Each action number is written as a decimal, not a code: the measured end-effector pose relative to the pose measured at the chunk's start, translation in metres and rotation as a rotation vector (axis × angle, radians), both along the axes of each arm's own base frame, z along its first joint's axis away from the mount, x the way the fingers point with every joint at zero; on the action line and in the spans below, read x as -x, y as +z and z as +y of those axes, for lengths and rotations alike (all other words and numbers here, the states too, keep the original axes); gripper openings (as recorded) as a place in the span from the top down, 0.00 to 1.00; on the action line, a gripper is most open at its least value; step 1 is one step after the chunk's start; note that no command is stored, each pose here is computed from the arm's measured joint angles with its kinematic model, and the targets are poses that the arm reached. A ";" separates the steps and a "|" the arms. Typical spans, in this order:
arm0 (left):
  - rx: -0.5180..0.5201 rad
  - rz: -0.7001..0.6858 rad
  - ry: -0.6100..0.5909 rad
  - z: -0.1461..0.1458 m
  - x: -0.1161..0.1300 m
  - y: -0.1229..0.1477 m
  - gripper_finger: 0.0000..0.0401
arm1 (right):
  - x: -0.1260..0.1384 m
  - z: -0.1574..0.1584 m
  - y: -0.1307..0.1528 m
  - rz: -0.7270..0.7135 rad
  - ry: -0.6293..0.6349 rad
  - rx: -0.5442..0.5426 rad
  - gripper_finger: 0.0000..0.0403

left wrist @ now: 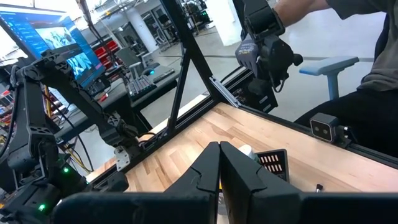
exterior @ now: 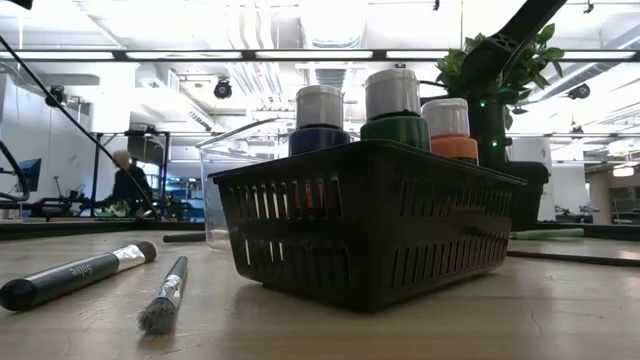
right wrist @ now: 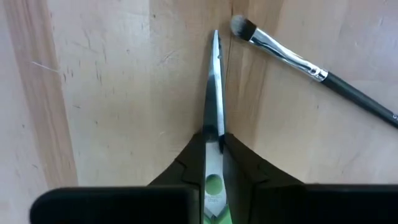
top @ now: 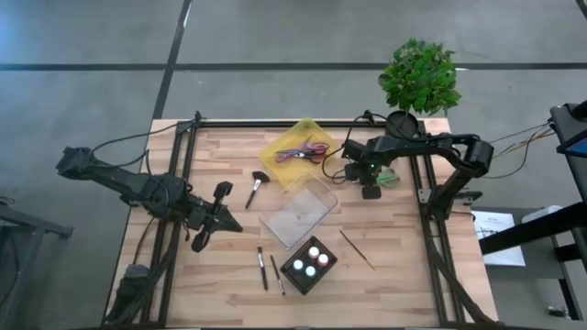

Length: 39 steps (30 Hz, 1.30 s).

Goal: Pick & Place Paint Supplies
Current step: Put the green scissors into the yellow transparent bin

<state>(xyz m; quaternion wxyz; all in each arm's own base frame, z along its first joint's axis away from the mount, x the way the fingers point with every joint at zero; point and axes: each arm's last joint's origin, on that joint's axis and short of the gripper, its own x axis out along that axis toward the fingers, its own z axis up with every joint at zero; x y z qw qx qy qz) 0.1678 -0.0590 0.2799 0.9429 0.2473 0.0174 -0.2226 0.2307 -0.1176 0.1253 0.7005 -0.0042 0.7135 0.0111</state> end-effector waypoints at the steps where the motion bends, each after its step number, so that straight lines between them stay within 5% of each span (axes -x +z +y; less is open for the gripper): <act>1: 0.000 0.000 0.000 0.000 0.000 0.000 0.96 | 0.000 0.000 0.000 0.002 -0.002 -0.001 0.94; 22: -0.001 0.003 0.000 0.000 0.000 0.000 0.96 | 0.008 0.028 0.039 -0.093 -0.014 -0.034 0.98; 39: -0.001 0.003 0.000 0.000 0.000 0.000 0.96 | 0.001 0.026 0.018 -0.014 0.000 -0.033 0.98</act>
